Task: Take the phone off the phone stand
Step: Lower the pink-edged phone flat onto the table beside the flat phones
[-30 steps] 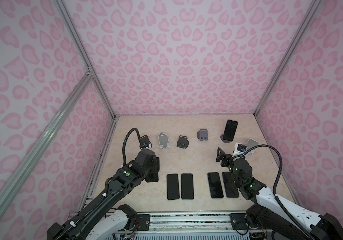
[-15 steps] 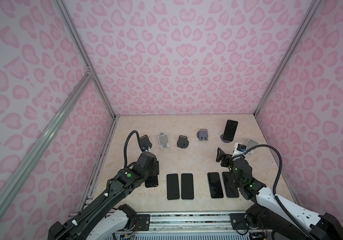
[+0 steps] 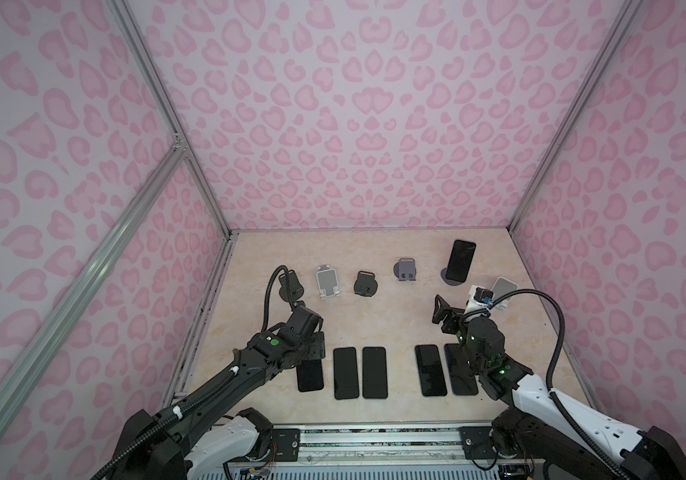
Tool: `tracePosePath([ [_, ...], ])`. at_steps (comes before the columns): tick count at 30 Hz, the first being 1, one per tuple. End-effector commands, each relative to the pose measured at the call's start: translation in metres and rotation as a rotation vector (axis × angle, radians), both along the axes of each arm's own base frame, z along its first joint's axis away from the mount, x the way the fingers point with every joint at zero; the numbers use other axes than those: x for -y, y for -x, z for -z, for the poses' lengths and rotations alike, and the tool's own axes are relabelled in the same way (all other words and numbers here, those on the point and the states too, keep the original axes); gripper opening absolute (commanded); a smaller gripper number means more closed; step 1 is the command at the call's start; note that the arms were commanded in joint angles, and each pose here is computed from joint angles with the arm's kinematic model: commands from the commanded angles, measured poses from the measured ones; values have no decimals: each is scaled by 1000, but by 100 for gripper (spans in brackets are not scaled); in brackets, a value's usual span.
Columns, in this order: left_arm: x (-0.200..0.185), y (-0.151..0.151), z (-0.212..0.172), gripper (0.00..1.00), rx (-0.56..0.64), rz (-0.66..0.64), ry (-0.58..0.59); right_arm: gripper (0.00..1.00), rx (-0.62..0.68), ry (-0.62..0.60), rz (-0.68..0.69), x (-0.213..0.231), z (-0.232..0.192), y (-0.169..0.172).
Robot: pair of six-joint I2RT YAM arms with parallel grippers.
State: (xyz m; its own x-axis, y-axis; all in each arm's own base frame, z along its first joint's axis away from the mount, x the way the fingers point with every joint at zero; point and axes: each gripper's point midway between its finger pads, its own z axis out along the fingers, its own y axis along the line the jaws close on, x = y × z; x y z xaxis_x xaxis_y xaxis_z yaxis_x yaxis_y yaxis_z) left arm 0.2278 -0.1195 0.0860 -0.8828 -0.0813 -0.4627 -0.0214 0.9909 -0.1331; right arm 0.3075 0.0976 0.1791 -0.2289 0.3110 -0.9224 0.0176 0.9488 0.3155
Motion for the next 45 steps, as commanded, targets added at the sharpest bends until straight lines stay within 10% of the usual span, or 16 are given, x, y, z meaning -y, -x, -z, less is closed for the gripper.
tracePosePath([
  [1,10,-1,6,45,-14,-6,51,98,24,-11,8,1,-6,-1],
  [45,17,-15,63,50,-104,46,-70,98,35,1,2,1,-8,0],
])
